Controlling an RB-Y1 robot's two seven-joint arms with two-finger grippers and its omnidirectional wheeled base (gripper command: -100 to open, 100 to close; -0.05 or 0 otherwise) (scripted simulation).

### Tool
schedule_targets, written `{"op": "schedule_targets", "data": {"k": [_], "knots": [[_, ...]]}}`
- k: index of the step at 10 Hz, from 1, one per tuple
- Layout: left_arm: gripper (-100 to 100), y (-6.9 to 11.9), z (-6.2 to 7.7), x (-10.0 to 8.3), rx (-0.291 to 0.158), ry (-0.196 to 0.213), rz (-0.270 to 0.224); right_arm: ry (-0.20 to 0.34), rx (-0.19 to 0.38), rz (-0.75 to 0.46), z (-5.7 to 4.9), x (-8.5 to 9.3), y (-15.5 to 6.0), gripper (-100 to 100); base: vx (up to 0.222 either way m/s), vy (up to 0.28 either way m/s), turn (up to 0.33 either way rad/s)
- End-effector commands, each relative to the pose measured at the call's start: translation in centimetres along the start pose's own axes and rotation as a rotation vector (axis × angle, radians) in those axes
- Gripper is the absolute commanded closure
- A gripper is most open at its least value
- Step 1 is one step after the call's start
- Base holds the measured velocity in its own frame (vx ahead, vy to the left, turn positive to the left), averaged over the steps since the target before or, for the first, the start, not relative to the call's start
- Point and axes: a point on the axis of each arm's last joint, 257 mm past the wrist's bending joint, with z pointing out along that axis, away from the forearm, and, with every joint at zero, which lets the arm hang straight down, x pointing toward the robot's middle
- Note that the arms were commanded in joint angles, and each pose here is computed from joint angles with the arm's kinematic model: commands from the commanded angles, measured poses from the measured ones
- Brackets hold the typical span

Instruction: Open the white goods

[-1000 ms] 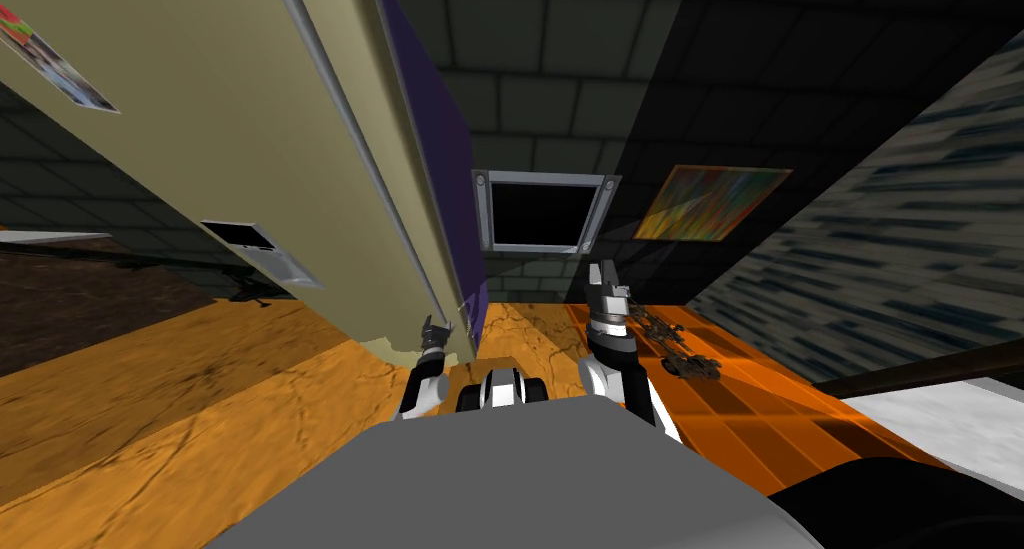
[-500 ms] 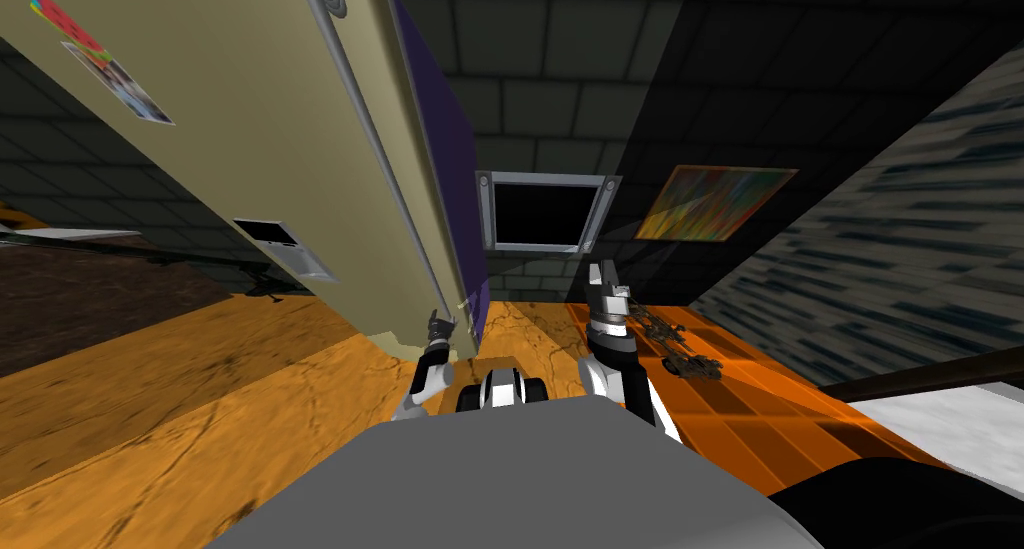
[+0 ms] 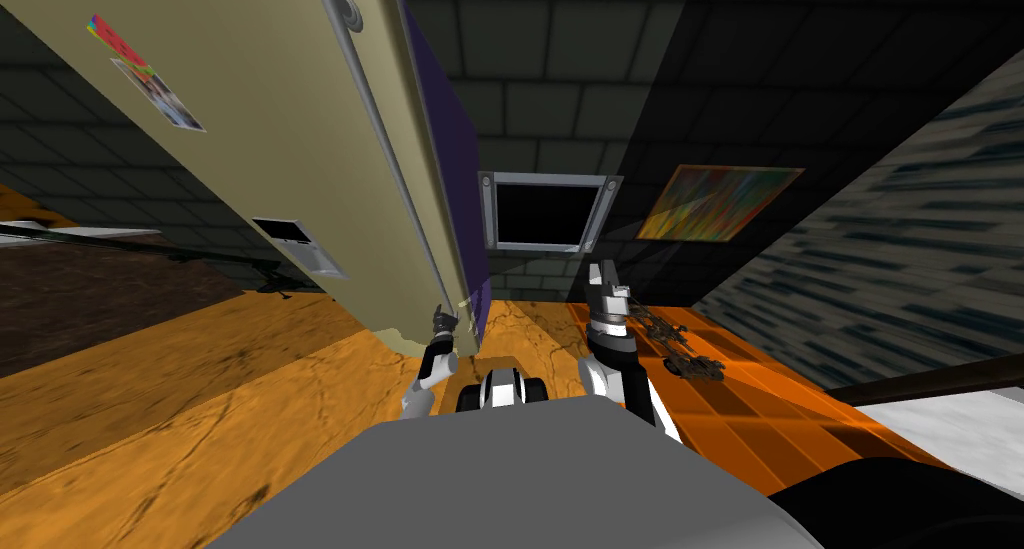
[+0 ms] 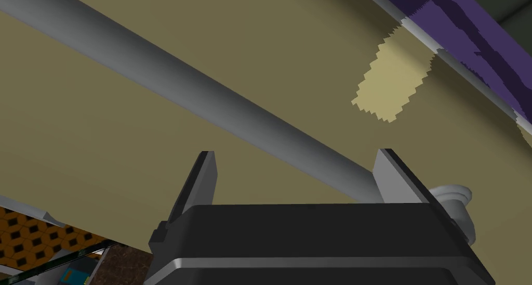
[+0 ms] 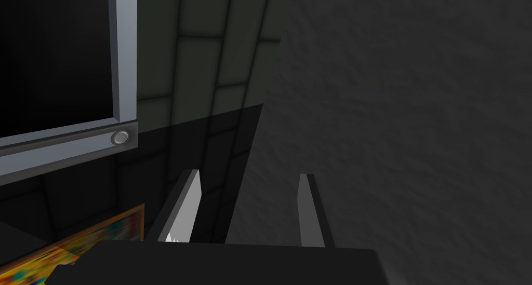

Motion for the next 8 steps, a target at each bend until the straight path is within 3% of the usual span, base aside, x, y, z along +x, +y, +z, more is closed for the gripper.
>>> {"op": "schedule_targets", "data": {"k": [1,4,5,8], "knots": [[-100,0.3,1.8,0.9,-0.001,0.005,0.001,0.0,0.0,0.0,0.0,0.0,0.0,0,-0.066,0.004,0.055],[-100,0.5,4.0,2.8,-0.004,0.023,-0.001,0.0,0.0,0.0,0.0,0.0,0.0,0,-0.062,0.009,0.033],[-100,1.2,3.8,2.4,-0.019,0.015,0.002,0.0,0.0,0.0,0.0,0.0,0.0,0,-0.022,0.003,0.005],[-100,0.9,6.1,3.8,-0.013,0.021,0.003,0.0,0.0,0.0,0.0,0.0,0.0,0,-0.052,0.003,0.045]]}}
